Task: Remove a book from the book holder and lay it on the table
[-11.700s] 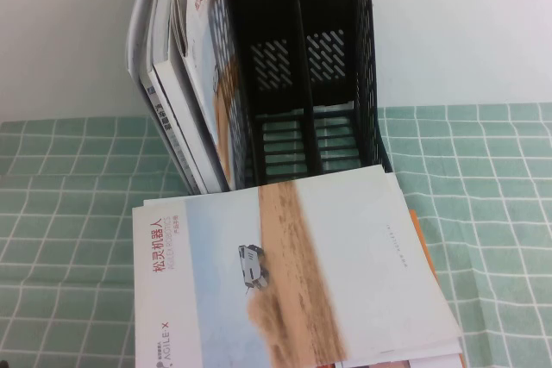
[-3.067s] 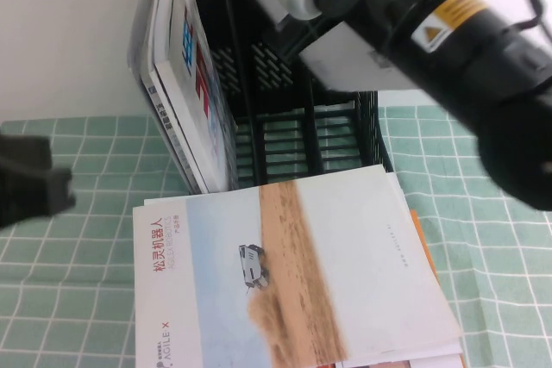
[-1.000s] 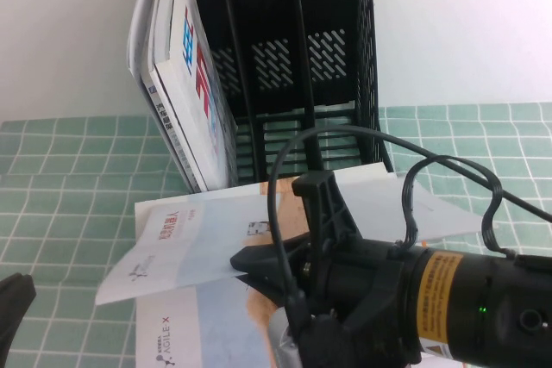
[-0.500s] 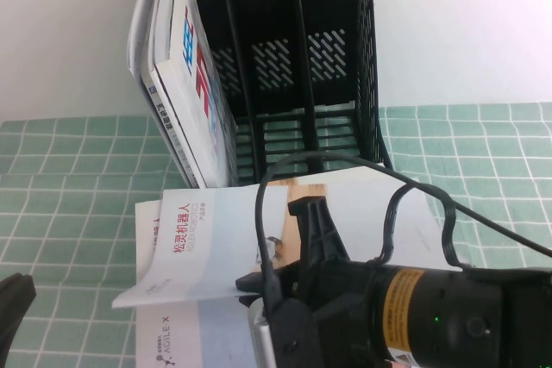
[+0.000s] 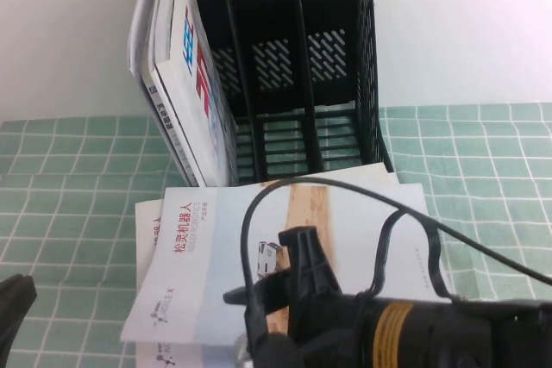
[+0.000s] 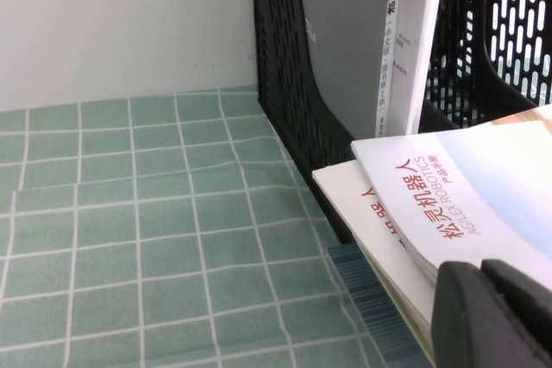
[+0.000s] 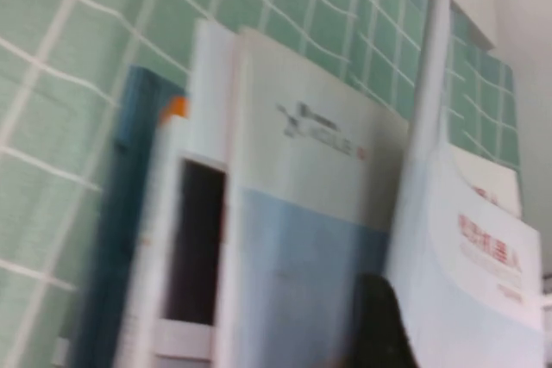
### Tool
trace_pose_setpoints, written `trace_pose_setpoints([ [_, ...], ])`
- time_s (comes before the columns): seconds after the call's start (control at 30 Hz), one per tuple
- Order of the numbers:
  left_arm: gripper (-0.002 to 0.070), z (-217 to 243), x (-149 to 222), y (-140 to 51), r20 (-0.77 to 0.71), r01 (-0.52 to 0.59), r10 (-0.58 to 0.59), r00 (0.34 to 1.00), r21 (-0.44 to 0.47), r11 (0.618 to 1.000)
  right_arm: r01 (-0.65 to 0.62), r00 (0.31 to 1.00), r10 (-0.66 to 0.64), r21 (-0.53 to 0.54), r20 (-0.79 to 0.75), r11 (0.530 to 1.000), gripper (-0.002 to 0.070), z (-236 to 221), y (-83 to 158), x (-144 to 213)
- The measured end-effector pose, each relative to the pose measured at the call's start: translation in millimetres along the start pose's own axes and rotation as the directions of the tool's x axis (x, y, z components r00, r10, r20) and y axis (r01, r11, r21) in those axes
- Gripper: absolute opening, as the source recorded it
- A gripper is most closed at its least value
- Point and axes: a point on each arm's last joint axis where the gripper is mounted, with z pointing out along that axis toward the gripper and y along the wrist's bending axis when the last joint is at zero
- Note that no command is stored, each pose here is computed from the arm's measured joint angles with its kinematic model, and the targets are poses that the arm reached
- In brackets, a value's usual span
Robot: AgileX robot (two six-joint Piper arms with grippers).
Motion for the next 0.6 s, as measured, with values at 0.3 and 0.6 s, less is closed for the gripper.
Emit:
trace_pose_setpoints([
  [0.3,-0.0003,0.0,0.0,0.0,0.0,0.0,0.0,1.0,0.0,1.0,0.03,0.999,-0.028,-0.1,0.024,0.995,0.0334,-5.0,29.9,-31.0],
  [0.6,-0.0003,0.0,0.3,-0.2,-0.003,0.006,-0.006,1.0,0.002,1.0,0.12,0.976,-0.113,0.024,-0.188,0.993,0.002,-38.5,-19.3,-37.4],
])
